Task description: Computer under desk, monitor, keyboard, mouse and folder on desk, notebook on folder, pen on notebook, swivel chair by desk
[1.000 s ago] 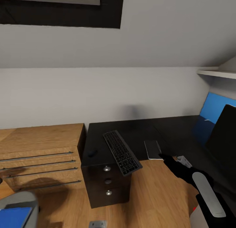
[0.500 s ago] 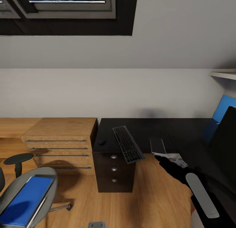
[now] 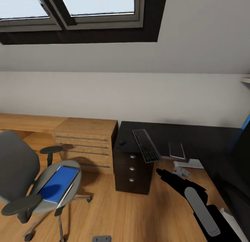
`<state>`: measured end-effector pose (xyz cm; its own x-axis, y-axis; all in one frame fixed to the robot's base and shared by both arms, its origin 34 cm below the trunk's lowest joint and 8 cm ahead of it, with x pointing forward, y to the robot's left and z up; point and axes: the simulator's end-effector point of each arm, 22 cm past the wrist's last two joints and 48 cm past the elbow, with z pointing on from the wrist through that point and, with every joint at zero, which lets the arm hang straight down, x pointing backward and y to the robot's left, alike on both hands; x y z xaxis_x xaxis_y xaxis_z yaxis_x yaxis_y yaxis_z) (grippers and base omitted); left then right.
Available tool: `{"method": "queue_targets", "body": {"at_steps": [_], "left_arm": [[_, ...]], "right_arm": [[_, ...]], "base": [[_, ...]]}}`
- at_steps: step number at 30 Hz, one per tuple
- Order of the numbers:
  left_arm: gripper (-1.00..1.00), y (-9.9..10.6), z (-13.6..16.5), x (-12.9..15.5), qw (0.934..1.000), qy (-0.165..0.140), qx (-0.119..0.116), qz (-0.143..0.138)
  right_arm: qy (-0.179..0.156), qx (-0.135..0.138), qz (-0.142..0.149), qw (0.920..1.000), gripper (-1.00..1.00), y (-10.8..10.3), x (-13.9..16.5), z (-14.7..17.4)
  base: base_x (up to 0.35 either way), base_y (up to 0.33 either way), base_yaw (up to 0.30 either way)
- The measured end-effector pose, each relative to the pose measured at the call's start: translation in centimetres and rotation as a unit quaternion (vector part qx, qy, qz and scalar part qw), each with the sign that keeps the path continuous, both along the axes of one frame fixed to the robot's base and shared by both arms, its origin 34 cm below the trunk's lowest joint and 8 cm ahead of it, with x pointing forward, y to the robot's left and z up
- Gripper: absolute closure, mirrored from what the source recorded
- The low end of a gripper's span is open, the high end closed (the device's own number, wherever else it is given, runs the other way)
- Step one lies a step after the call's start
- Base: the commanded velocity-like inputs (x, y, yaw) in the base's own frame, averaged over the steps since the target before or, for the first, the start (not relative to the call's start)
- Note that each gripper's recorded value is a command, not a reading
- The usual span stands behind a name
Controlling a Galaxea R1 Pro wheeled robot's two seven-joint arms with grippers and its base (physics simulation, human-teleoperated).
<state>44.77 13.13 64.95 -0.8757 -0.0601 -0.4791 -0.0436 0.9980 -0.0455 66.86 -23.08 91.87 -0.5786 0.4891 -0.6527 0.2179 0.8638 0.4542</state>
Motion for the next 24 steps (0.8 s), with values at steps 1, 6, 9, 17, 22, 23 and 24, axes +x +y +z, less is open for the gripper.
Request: {"method": "queue_targets", "body": {"at_steps": [1, 6, 9, 17, 22, 23, 24], "left_arm": [[-1.0, 0.0, 0.2, 0.1, 1.0, -0.004, -0.001, 0.002], [-1.0, 0.5, 1.4, 1.1, 0.9993, -0.033, -0.004, 0.016], [-1.0, 0.7, 1.8, 1.3, 0.999, -0.039, -0.004, 0.02], [-1.0, 2.4, 0.8, -0.9, 0.9996, -0.011, 0.015, 0.022], [-1.0, 3.6, 1.0, -1.2, 0.999, -0.004, 0.018, 0.039], [-1.0, 4.3, 0.9, -1.4, 0.9986, 0.0, 0.021, 0.05], [-1.0, 4.8, 0.8, -1.6, 0.9982, 0.005, 0.022, 0.056]], "right_arm": [[0.0, -0.001, 0.001, 1.0, -1.0, 0.1, 0.0, 0.1], [-0.001, -0.004, 0.003, 1.0, -1.0, 0.2, -0.1, 0.7], [-0.002, -0.005, 0.002, 1.0, -1.0, 0.1, -0.2, 1.2], [-0.003, -0.004, -0.002, 1.0, -1.0, -0.3, -0.3, 2.2], [-0.003, -0.004, -0.001, 1.0, -1.0, -0.3, -0.4, 2.8], [-0.003, -0.004, -0.002, 1.0, -1.0, -0.3, -0.5, 2.9], [-0.003, -0.004, -0.002, 1.0, -1.0, -0.3, -0.5, 3.0]], "base": [[-0.341, 0.0, 0.052], [-0.341, 0.0, 0.023], [-0.341, 0.0, 0.005], [-0.339, 0.0, 0.001], [-0.202, 0.0, 0.0], [-0.082, 0.0, 0.0], [-0.042, 0.0, 0.0]]}}
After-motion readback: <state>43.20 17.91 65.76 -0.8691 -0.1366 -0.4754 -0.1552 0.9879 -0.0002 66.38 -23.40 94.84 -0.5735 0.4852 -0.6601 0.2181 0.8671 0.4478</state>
